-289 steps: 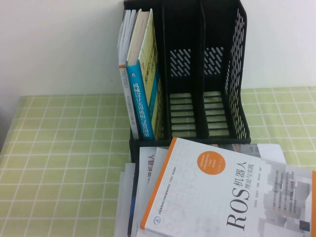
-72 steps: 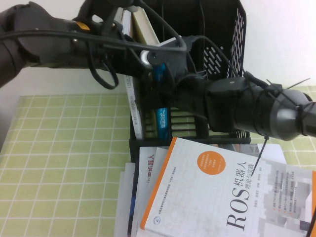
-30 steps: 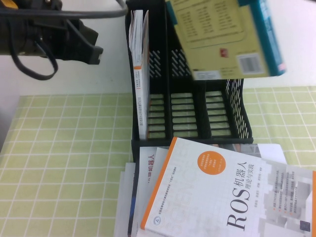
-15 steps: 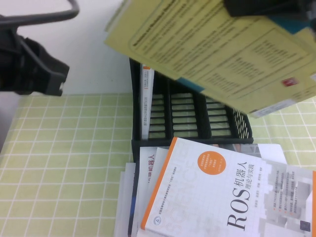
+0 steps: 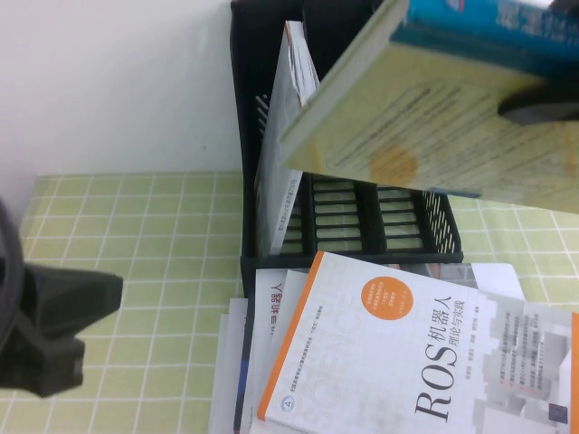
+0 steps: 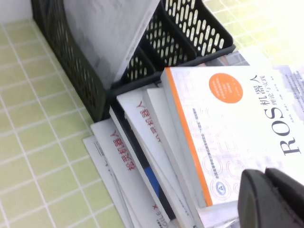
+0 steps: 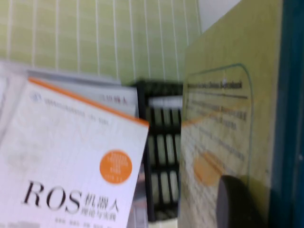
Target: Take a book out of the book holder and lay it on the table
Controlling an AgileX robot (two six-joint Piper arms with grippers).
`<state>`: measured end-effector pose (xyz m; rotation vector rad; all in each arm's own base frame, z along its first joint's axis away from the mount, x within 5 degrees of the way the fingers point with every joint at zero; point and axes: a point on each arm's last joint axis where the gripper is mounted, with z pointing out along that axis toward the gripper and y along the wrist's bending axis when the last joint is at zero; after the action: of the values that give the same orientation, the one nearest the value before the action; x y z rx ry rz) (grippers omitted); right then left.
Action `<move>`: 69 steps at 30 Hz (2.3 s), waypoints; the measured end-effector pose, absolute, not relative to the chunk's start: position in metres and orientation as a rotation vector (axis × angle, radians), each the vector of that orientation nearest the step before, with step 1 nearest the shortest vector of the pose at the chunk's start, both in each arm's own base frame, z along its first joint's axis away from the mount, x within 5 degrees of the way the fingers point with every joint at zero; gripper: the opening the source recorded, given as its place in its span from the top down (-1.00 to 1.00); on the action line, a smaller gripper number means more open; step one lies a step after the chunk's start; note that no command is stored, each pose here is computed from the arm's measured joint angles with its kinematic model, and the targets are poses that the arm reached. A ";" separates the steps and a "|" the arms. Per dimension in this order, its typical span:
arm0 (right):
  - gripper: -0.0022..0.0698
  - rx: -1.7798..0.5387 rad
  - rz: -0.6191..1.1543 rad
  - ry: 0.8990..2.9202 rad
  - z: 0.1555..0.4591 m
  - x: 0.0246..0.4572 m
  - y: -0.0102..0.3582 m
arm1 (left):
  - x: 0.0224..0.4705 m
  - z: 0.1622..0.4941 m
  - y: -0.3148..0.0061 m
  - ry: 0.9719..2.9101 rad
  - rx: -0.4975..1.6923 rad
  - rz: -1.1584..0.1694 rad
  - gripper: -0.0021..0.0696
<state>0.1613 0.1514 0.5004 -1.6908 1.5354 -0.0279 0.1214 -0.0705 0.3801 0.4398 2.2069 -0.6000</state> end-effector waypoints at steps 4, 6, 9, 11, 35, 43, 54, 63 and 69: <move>0.34 -1.716 -0.210 1.614 0.477 0.155 0.169 | 0.111 0.366 -0.067 2.197 0.374 -0.628 0.95; 0.34 -1.730 -0.291 1.635 0.459 0.150 0.181 | 0.108 0.363 -0.066 2.198 0.357 -0.638 0.95; 0.34 -1.694 -0.423 1.678 0.425 0.146 0.196 | 0.105 0.364 -0.065 2.184 0.340 -0.649 0.95; 0.34 -1.652 -0.471 1.686 0.404 0.144 0.205 | 0.105 0.364 -0.065 2.181 0.336 -0.650 0.95; -0.34 -1.709 -0.159 1.892 0.270 0.112 0.238 | 0.104 0.364 -0.066 2.191 0.337 -0.660 0.95; -0.39 -1.868 0.530 1.792 0.369 0.073 0.274 | 0.104 0.362 -0.066 2.204 0.345 -0.660 0.95; 0.77 -1.354 0.038 1.699 0.476 0.125 0.227 | 0.088 0.368 -0.055 2.148 0.347 -0.575 0.95; 0.94 -1.058 -0.159 1.744 0.506 0.130 0.103 | 0.025 0.376 -0.020 1.982 0.246 -0.413 0.95; 0.94 -1.117 0.019 1.723 0.461 0.091 0.071 | -0.002 0.353 -0.004 1.926 0.137 -0.385 0.95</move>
<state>0.0913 0.0714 0.4614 -1.1166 1.7227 0.0192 -0.0023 -0.0044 0.3527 0.1372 1.9260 -0.3851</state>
